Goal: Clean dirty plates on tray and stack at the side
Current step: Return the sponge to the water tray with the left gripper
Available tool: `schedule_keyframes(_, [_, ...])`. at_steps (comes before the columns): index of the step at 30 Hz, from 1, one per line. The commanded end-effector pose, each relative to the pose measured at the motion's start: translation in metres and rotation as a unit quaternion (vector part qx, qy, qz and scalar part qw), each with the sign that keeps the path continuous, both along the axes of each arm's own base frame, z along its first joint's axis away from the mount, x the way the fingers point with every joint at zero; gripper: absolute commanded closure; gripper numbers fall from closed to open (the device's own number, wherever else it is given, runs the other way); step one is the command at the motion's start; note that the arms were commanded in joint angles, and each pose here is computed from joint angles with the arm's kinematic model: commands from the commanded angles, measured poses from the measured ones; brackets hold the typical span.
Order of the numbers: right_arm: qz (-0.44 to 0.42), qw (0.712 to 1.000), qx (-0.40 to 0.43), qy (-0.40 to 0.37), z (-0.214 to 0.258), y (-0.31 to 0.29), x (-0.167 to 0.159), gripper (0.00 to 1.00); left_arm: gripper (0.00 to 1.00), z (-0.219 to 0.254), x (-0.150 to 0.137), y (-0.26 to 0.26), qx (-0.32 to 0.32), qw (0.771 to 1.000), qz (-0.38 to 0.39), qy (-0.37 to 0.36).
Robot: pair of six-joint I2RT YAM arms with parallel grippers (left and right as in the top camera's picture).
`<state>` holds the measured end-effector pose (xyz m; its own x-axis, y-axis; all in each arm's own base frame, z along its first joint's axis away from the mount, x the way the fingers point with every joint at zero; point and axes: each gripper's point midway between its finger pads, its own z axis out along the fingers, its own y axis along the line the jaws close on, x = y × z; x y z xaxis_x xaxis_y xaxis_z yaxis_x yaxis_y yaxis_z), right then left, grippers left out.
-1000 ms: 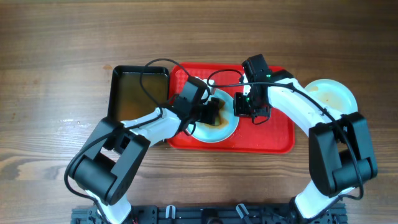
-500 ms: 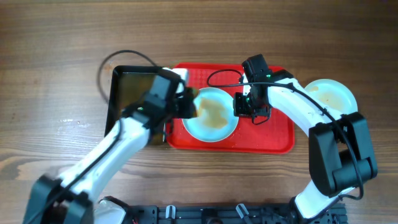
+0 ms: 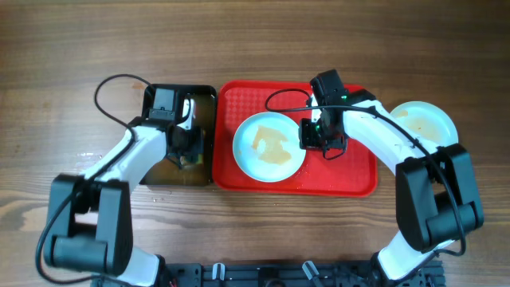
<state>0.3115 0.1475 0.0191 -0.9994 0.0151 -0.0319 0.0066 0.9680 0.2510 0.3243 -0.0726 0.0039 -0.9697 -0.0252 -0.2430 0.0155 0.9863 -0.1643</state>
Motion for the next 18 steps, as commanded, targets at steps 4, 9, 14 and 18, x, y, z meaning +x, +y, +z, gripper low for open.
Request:
schedule_keyframes(4, [0.005,1.000,0.003,-0.006,0.004,0.000,0.000,0.96,0.47,-0.004,0.022,0.013,0.042,0.998,-0.006,-0.044])
schedule_keyframes(9, [0.005,1.000,0.003,-0.007,0.004,0.000,0.000,0.96,0.47,-0.018,0.021,0.012,0.043,0.999,-0.008,-0.030])
schedule_keyframes(14, [0.005,1.000,0.003,-0.007,0.004,0.000,0.000,0.96,0.94,-0.021,0.021,0.005,0.024,0.999,-0.013,-0.027])
schedule_keyframes(18, [0.005,1.000,0.003,-0.006,0.004,0.000,0.000,0.96,0.96,-0.012,0.032,0.004,0.022,0.999,-0.012,-0.045])
